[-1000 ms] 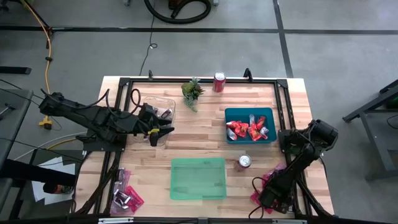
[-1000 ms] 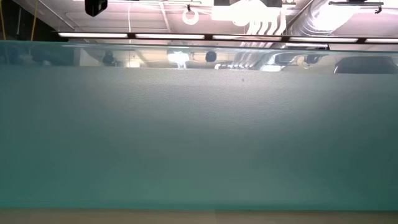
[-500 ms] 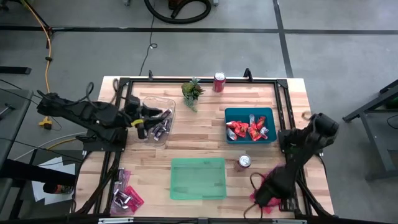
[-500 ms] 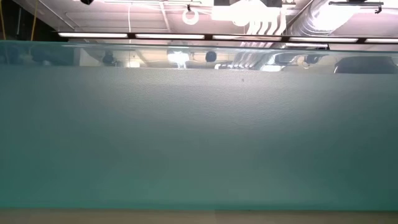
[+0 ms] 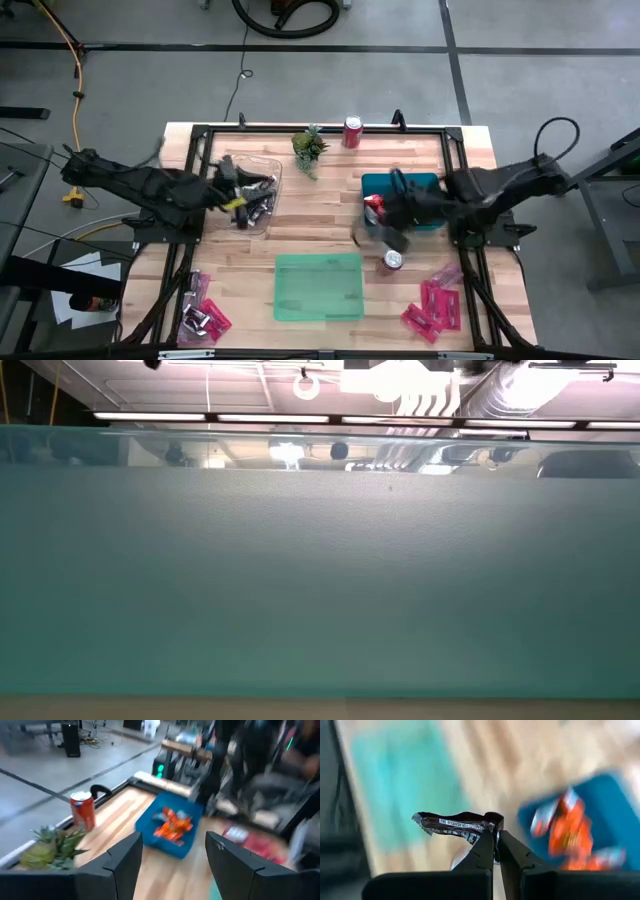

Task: Sort candy
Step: Put the brown chocolate bar into the transparent bin

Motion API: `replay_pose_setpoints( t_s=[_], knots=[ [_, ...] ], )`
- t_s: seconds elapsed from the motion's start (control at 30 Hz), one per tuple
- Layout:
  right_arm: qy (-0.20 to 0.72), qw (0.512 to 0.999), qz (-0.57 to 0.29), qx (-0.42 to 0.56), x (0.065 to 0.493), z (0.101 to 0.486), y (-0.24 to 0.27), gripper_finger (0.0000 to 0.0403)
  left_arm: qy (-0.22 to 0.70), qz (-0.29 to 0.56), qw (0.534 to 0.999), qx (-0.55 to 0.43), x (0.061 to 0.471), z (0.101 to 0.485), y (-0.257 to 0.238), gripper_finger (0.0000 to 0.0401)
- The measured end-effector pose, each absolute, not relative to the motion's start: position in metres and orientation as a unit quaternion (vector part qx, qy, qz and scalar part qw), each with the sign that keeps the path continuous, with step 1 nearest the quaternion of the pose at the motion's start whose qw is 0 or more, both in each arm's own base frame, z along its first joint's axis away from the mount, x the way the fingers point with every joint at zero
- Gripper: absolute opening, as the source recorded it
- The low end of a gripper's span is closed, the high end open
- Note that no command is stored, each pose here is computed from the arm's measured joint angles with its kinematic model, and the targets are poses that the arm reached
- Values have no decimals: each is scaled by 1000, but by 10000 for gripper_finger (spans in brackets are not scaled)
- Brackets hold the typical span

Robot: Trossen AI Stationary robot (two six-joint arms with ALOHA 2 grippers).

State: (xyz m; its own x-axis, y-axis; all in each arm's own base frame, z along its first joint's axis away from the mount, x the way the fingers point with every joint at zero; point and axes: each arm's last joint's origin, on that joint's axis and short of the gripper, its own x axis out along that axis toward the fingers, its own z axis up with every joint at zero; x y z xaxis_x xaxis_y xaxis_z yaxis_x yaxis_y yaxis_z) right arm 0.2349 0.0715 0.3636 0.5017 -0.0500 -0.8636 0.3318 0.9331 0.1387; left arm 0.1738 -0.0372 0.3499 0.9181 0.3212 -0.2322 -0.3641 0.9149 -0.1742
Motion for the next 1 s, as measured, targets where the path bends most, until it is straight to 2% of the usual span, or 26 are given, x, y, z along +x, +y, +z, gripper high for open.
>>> replay_pose_setpoints(
  t_s=[0.2,0.37,0.63,1.0],
  knots=[
    [306,908,-183,218,292,356,25,1,207,163,962,78,216,316,-50,204],
    [243,914,-161,281,329,347,3,1,230,156,944,175,245,296,-59,204],
    [233,900,-196,311,349,328,-2,0,193,206,938,202,260,297,-61,204],
    [189,913,-172,317,356,335,9,0,175,241,938,178,261,300,-58,204]
  ],
)
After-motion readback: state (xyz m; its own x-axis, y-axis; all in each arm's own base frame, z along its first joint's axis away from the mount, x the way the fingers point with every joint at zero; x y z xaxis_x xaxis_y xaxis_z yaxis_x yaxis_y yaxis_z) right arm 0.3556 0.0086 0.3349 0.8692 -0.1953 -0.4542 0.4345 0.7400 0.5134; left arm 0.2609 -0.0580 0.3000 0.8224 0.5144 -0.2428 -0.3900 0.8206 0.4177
